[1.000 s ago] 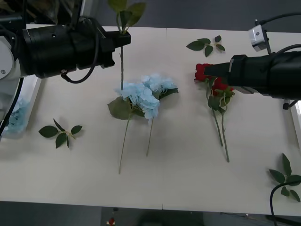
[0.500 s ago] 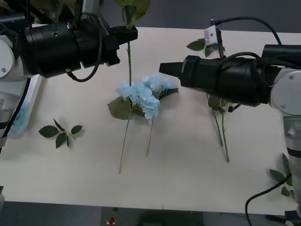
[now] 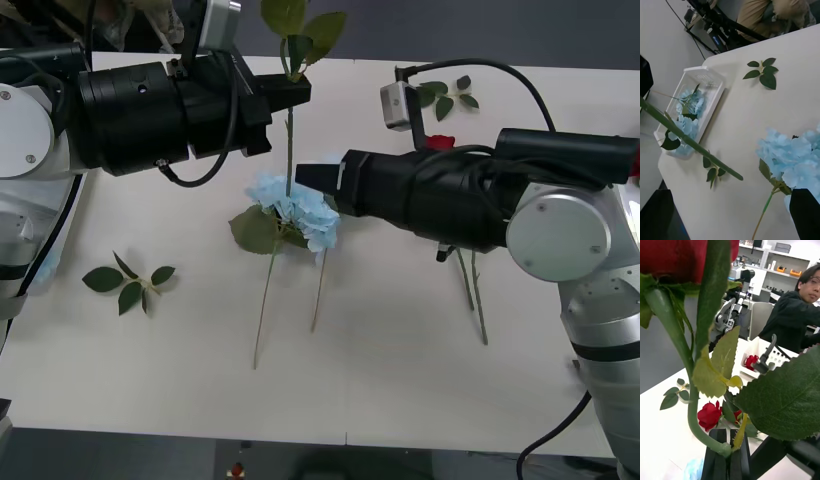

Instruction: Put the red flowers into the right box and the blue flowers into the left box

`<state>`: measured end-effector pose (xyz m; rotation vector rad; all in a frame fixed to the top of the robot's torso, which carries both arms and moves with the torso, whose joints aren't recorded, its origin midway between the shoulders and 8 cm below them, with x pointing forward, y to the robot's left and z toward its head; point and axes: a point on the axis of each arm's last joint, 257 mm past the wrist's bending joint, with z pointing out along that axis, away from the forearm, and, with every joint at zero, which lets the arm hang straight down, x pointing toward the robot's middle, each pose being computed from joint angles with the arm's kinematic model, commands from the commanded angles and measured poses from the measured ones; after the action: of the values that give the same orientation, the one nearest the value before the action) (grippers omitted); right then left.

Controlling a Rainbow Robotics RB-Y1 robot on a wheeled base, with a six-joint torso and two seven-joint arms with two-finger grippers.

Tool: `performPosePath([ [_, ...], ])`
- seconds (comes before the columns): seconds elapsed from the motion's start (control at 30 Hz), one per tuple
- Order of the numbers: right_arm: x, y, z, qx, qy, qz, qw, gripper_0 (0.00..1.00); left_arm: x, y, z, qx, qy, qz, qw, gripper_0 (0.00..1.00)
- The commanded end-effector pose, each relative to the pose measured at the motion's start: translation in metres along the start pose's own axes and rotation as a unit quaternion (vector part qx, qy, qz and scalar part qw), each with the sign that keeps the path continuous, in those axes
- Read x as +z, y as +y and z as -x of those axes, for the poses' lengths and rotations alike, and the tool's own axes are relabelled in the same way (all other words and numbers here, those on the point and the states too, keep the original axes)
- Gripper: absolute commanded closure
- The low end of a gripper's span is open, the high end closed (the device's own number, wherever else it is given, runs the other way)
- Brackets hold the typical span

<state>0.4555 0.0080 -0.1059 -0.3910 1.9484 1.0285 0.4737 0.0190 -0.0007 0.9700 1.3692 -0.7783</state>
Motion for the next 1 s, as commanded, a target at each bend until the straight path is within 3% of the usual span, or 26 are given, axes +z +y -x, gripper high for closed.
performPosePath([
  [0.03, 0.004, 0.01, 0.001, -0.05, -0.012, 0.007, 0.999, 0.09, 0.001, 0.0, 0.03, 0.041, -0.017, -0.002, 0.999, 1.0],
  [0.37, 0.035, 0.008, -0.008, -0.083, -0.033, 0.016, 0.996, 0.09, 0.001, 0.0, 0.03, 0.041, -0.017, -0.002, 0.999, 1.0],
  [1.0, 0.058, 0.045, 0.022, -0.088, -0.094, 0.056, 0.99, 0.09, 0.001, 0.0, 0.03, 0.041, -0.017, -0.002, 0.999, 1.0],
])
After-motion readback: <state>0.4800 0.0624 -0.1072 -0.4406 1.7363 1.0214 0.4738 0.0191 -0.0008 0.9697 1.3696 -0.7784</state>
